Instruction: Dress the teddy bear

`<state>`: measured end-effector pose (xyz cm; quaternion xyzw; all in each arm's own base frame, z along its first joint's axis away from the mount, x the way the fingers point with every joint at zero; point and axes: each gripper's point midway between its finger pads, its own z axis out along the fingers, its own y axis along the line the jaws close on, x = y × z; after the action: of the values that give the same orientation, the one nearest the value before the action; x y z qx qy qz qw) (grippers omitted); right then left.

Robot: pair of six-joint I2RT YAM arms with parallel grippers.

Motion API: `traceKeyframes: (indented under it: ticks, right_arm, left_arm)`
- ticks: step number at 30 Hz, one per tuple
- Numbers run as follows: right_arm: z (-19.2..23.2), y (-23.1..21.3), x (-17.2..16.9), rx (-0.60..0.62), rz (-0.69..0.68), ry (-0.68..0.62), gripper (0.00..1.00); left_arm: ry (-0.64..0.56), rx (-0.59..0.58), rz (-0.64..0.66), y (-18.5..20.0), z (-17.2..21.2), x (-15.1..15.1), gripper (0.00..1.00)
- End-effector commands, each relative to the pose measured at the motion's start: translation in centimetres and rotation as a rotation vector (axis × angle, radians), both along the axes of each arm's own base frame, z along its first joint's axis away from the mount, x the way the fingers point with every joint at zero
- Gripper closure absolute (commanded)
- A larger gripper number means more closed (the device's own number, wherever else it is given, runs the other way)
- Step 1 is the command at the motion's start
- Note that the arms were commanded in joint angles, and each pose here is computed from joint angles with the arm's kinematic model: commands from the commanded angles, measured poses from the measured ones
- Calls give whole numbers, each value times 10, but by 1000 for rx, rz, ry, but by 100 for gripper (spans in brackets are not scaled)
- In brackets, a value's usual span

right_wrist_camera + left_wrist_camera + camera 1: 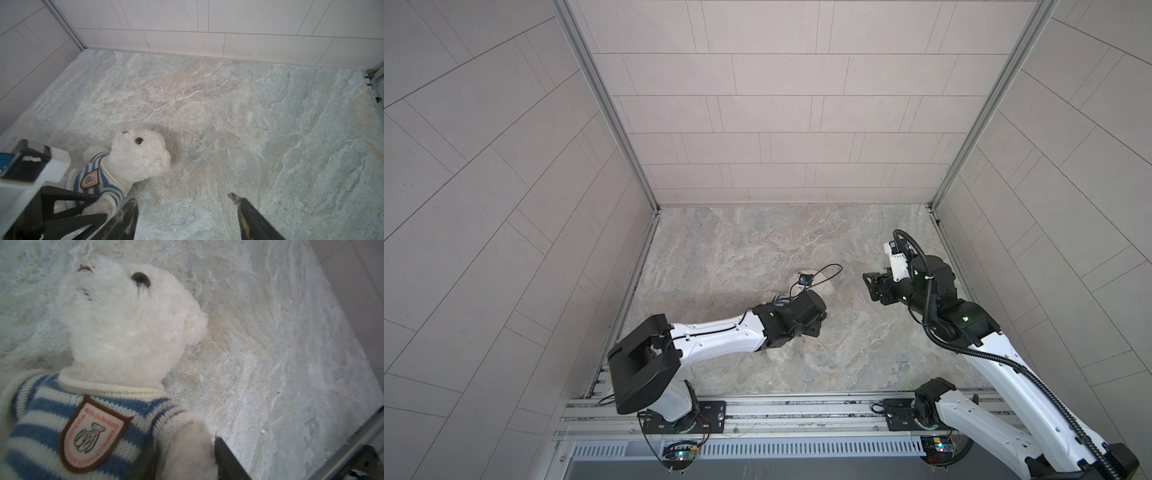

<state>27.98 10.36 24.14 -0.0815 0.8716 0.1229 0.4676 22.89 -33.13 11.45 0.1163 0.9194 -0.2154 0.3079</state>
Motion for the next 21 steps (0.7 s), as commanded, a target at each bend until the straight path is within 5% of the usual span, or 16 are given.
traceKeyframes:
  ticks: [1, 5, 10, 21]
  right_arm:
    - [-15, 0, -4, 15, -7, 54, 24]
    - [-29, 18, -8, 103, 50, 98, 26]
    - [-48, 43, -14, 187, 111, 141, 27]
    - [-80, 120, -39, 79, 310, 224, 30]
  left_arm:
    - [9, -108, -63, -5, 26, -12, 45]
    - [42, -195, -82, 12, 40, -17, 42]
    - [34, -170, -32, 46, 44, 3, 53]
    - [137, -143, 36, 57, -7, 20, 74]
